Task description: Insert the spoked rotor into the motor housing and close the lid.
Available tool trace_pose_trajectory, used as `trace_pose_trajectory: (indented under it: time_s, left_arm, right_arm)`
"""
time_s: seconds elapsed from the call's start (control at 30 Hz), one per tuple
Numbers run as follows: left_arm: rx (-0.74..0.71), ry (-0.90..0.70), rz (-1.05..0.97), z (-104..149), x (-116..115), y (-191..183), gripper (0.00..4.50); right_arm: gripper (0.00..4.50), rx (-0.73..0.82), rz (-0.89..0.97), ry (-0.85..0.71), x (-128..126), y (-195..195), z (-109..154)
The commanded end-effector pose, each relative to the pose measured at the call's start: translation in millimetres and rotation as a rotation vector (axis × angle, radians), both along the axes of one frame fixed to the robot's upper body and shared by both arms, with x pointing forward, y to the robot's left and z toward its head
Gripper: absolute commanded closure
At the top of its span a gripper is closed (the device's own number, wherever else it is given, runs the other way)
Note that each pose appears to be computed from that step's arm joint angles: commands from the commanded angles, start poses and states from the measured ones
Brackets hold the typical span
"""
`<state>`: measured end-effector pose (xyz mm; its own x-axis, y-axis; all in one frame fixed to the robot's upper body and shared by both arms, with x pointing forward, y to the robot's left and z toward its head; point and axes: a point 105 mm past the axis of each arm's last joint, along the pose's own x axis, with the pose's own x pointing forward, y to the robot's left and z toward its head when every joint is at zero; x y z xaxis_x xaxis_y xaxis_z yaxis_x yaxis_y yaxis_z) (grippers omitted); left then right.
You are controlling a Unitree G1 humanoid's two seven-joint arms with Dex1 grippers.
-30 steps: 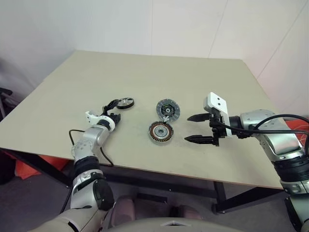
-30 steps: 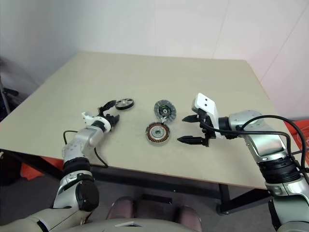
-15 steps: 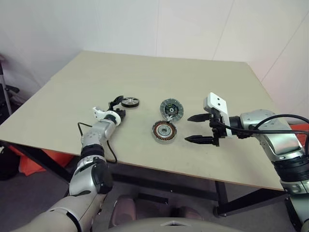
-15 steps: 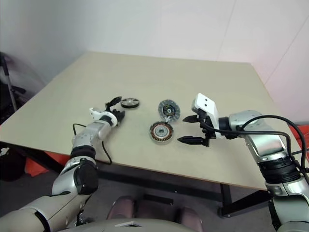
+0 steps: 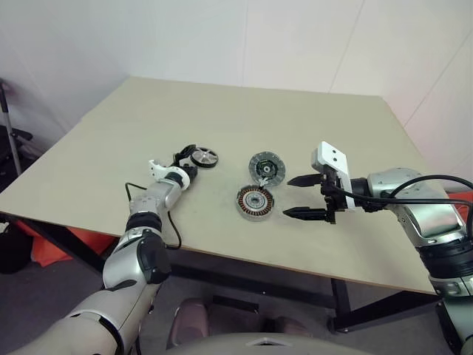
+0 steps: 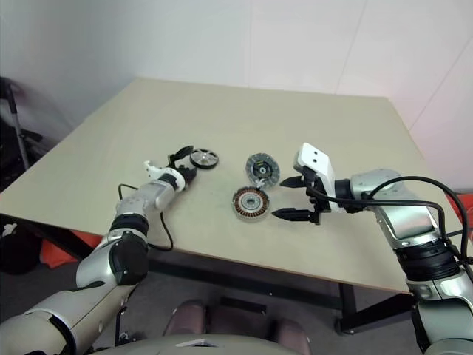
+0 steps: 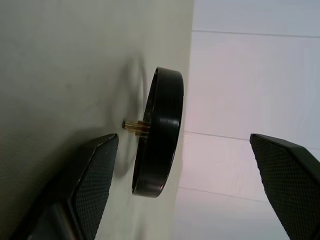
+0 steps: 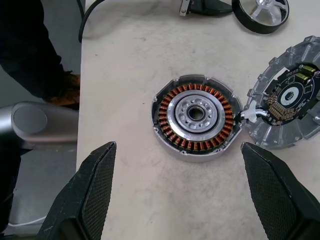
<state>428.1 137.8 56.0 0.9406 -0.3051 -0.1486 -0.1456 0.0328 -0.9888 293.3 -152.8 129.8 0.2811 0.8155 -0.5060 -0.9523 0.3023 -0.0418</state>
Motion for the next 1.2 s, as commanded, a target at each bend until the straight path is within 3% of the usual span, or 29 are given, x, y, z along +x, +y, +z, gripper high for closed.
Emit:
trace_pose_trajectory:
  time_s: [0.03, 0.37, 0.53, 0.67, 0.93, 1.2]
  left_arm:
    - [-0.003, -0.050, -0.015, 16, 7, -6, 0.95]
    - [-0.010, -0.093, -0.043, 27, 7, -14, 4.16]
    - [-0.033, -0.153, -0.084, 47, 0, -22, 4.16]
    - [-0.033, -0.203, -0.128, 67, -17, -19, 4.16]
    - [0.001, -0.278, -0.286, 86, -74, -7, 4.16]
    - [-0.017, -0.356, -0.562, 80, -141, -1, 4.16]
  right_arm:
    - [0.00, 0.000, 0.013, -0.046, 0, 1, 11]
    - [0.00, 0.000, 0.013, -0.046, 0, 1, 11]
    - [0.00, 0.001, 0.010, -0.047, -1, 1, 10]
    - [0.00, 0.002, 0.005, -0.044, -2, 0, 9]
    - [0.00, 0.003, 0.003, -0.038, -3, 0, 7]
    - [0.00, 0.001, 0.012, -0.034, -1, 1, 5]
